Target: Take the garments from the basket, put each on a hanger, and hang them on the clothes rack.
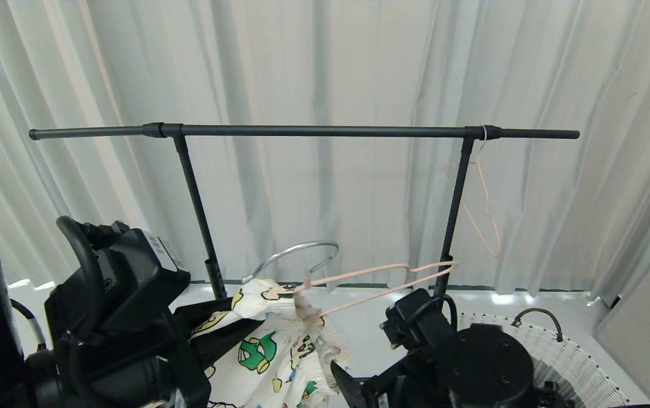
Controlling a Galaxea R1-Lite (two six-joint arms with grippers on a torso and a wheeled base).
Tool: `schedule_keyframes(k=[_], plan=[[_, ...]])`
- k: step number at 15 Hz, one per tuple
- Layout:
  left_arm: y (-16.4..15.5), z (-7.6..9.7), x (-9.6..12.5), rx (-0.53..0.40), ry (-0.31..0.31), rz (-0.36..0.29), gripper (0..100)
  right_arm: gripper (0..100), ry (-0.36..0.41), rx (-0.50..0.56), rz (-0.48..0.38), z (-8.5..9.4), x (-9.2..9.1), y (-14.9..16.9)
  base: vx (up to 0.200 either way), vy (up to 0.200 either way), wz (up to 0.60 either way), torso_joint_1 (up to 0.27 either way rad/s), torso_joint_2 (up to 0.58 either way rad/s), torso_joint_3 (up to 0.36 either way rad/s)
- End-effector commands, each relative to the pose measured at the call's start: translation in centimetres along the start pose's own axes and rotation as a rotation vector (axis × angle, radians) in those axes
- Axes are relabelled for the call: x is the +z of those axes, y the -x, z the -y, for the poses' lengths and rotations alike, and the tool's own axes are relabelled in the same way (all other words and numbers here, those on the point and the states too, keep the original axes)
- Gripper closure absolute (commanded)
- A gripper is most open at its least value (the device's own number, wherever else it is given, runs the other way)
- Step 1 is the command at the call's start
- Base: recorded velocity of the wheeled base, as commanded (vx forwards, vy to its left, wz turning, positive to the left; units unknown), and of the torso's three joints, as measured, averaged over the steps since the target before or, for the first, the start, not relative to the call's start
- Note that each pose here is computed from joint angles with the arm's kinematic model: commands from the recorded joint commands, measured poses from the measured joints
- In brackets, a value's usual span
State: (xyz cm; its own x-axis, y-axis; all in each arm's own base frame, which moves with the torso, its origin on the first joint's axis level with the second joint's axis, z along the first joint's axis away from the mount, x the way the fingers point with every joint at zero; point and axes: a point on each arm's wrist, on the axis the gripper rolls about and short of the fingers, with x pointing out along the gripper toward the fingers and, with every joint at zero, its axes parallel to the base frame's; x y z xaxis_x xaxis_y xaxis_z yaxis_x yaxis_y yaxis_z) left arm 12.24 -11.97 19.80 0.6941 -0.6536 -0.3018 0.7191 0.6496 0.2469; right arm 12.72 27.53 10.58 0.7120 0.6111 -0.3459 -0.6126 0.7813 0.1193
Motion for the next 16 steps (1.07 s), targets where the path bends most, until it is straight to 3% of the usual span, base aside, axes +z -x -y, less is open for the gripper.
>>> schedule_keyframes(k=[1,7,10,16], plan=[[0.1,0.3,0.2,-0.013,-0.006,0.011,100,0,0.025,-0.045,-0.042,-0.5,-1.7,-2.2,0.000,0.000,0.00,0.000,0.00,0.000],[0.1,0.1,0.0,-0.004,0.011,0.002,100,0,0.044,-0.182,-0.045,0.9,-2.4,-2.9,0.000,0.000,0.00,0.000,0.00,0.000],[0.1,0.0,-1.2,0.022,0.029,-0.042,100,0,0.085,-0.328,-0.062,4.5,-2.4,-3.5,0.000,0.000,0.00,0.000,0.00,0.000],[0.2,-0.6,-2.6,0.104,0.048,-0.106,100,0,0.107,-0.461,0.014,8.9,-0.4,-4.5,0.000,0.000,0.00,0.000,0.00,0.000]])
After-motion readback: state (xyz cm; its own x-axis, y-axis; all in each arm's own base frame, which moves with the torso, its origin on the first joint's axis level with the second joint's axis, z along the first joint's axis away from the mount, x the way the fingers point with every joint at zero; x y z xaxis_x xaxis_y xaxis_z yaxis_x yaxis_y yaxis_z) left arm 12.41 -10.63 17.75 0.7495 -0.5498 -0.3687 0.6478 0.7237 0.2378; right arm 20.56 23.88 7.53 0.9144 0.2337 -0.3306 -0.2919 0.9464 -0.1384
